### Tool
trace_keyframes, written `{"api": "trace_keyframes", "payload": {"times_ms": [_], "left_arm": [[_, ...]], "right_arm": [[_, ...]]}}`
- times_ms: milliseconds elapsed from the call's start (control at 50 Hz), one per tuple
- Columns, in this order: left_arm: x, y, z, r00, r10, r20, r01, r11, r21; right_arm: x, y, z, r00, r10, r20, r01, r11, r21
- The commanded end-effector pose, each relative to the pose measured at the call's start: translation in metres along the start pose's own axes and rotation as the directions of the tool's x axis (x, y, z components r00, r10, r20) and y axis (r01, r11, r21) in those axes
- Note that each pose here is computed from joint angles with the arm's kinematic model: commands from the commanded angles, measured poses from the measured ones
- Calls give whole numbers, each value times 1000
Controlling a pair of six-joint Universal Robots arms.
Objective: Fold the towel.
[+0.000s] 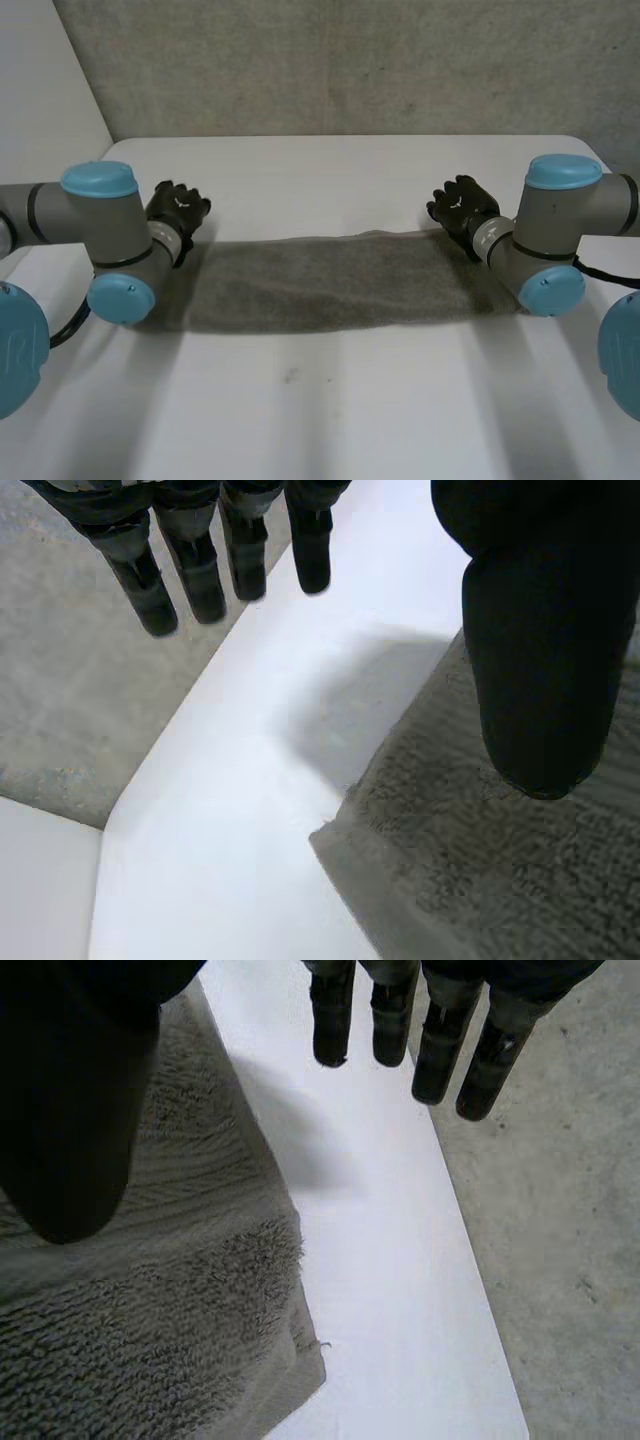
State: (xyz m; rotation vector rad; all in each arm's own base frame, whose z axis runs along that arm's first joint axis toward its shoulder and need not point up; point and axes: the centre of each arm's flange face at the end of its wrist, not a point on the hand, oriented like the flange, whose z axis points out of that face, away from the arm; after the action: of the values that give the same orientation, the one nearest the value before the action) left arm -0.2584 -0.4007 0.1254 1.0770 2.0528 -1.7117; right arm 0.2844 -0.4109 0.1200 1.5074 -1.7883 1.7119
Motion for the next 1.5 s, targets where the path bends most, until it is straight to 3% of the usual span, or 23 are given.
{"api": "trace_keyframes", "payload": {"times_ms": [20, 180, 360, 520, 660, 820, 960, 1060, 1100, 1240, 1320, 1380, 1420, 1440, 1480, 1500], "left_arm": [[-4, -18, -9, 1000, -5, 21, 5, 1000, 31], [-33, -49, -47, 998, -37, 59, 32, 997, 77], [-56, -63, -93, 990, -120, 77, 112, 988, 109], [-55, -48, -124, 970, -240, 23, 237, 967, 96], [-41, -33, -141, 923, -382, -56, 385, 919, 79], [-33, -19, -141, 911, -409, -61, 413, 908, 70], [-33, -15, -141, 909, -413, -55, 416, 907, 64], [-32, -14, -141, 910, -412, -54, 415, 907, 68], [-32, -14, -141, 910, -412, -55, 415, 907, 72], [-31, -15, -141, 910, -410, -56, 413, 908, 72], [-31, -14, -141, 910, -412, -55, 415, 907, 70], [-31, -15, -142, 910, -411, -54, 415, 907, 72], [-32, -15, -142, 910, -412, -53, 415, 907, 71], [-32, -15, -142, 910, -412, -53, 415, 907, 71], [-32, -15, -142, 910, -412, -50, 415, 907, 70], [-32, -15, -142, 910, -412, -50, 415, 907, 70]], "right_arm": [[23, -12, -4, 995, 54, -87, -52, 998, 18], [70, -48, -47, 966, 206, -156, -193, 977, 93], [81, -57, -97, 952, 265, -156, -255, 964, 78], [76, -27, -131, 926, 355, -129, -364, 930, -54], [52, 12, -141, 897, 441, -27, -440, 884, -160], [22, 47, -123, 873, 486, 36, -472, 861, -190], [12, 66, -110, 873, 486, 35, -468, 857, -217], [26, 79, -99, 882, 468, -48, -467, 858, -213], [45, 97, -98, 893, 420, -160, -448, 859, -247], [87, 133, -108, 946, 189, -262, -281, 883, -377], [118, 113, -118, 949, 75, -305, -185, 918, -351], [129, 92, -121, 938, 69, -339, -177, 938, -299], [141, 38, -123, 921, 95, -378, -164, 974, -155], [141, 38, -123, 921, 95, -378, -164, 974, -154], [125, -17, -118, 931, 132, -341, -144, 989, -11], [125, -18, -118, 931, 132, -341, -144, 989, -10]]}}
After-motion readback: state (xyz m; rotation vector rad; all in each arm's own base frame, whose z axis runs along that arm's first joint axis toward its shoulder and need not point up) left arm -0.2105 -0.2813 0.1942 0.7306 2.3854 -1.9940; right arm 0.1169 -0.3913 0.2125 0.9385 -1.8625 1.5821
